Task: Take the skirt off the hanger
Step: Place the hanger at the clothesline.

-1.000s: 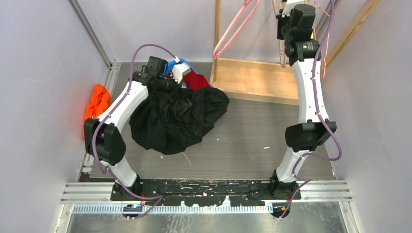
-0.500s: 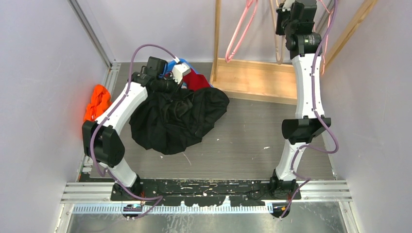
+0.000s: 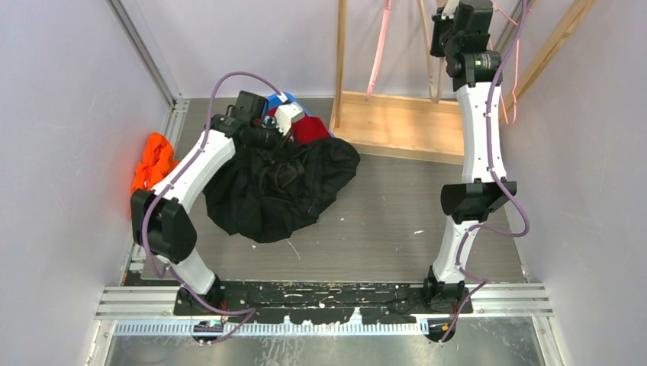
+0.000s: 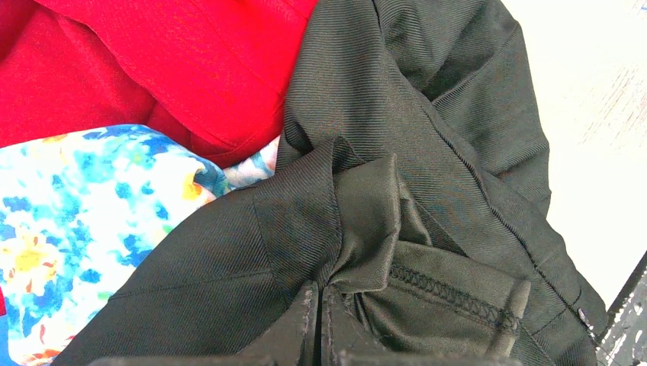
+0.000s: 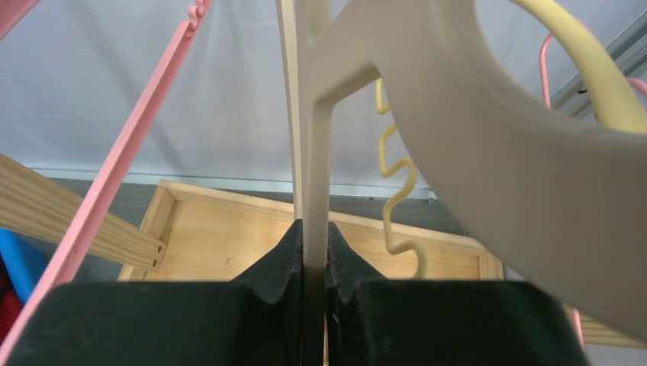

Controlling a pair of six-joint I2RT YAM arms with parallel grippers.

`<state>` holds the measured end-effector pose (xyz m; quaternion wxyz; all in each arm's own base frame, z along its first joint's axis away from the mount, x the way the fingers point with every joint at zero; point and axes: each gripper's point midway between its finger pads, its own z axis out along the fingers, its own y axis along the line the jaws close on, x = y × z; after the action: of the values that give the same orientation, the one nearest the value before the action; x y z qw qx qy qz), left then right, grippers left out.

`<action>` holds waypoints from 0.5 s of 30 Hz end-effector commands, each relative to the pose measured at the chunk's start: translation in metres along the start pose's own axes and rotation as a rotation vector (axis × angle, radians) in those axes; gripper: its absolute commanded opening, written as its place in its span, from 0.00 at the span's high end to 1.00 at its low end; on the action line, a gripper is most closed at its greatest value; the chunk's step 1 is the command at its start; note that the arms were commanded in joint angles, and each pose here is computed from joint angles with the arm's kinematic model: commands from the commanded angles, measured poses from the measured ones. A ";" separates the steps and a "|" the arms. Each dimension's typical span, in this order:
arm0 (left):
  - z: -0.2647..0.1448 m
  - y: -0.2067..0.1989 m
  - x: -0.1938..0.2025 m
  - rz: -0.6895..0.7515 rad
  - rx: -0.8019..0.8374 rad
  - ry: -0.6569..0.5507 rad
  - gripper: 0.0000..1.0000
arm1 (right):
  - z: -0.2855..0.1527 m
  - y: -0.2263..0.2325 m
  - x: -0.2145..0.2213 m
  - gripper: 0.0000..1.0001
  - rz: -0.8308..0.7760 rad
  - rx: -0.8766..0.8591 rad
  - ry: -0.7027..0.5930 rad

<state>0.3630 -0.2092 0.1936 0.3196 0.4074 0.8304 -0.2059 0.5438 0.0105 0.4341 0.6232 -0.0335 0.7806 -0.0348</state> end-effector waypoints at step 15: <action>-0.008 -0.007 -0.008 -0.010 0.001 0.026 1.00 | 0.060 0.001 0.086 0.99 0.100 -0.009 0.208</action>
<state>0.3583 -0.2090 0.1964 0.3091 0.4055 0.8368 -0.1998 0.5657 0.0006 0.4257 0.6272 -0.0193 0.7780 -0.0323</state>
